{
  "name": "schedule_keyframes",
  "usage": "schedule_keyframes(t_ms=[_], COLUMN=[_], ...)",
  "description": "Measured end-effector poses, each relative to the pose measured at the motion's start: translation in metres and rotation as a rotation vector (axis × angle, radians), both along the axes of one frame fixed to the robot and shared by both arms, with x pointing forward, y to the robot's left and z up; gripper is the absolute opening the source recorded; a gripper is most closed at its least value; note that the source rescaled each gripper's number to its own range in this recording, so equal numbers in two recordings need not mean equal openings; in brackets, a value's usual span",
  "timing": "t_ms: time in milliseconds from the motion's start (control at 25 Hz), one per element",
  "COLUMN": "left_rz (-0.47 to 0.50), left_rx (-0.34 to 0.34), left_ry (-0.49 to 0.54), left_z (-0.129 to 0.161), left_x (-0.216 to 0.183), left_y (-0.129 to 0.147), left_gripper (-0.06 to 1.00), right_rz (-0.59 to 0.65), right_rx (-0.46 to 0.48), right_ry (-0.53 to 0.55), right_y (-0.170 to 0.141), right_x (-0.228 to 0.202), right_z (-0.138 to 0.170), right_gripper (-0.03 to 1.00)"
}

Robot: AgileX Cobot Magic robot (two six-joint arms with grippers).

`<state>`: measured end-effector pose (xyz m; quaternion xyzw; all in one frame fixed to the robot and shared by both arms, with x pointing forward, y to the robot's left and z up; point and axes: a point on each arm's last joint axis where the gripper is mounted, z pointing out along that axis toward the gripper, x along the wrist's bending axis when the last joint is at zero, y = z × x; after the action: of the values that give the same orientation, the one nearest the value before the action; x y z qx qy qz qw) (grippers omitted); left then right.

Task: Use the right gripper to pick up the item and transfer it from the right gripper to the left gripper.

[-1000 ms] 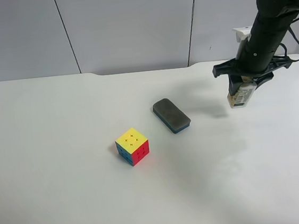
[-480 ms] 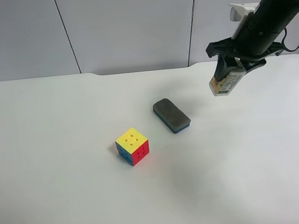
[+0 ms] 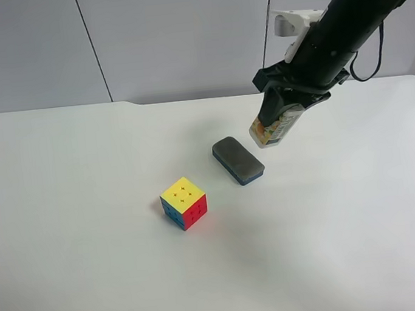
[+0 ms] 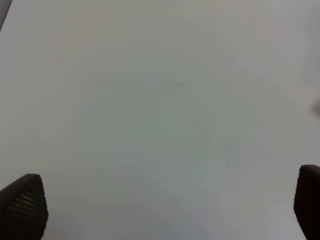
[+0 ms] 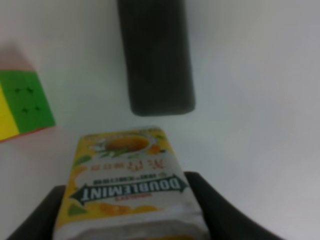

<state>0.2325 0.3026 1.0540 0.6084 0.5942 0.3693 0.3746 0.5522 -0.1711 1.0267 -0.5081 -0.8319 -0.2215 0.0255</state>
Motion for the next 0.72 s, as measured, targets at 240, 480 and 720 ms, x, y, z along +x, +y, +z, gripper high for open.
schedule_keyframes(t_ms=[240,480,720], left_rz=[-0.005,-0.102,-0.244], left_rx=[0.004,0.045,0.079], left_ry=[0.002,0.095,0.189], left_z=[0.0,0.0,0.005], left_x=[0.0,0.016,0.034], left_y=[0.0,-0.007,-0.015], left_gripper=[1.0,1.0,1.0], right_rz=[0.104,0.229,0.343], right_rx=[0.056,0.09,0.088], right_ry=[-0.007,-0.021,-0.029], right_y=[0.026,0.053,0.079], right_x=[-0.01,-0.025,-0.043], right_z=[0.002,0.004,0.004], right_gripper=[0.0,0.0,0.0])
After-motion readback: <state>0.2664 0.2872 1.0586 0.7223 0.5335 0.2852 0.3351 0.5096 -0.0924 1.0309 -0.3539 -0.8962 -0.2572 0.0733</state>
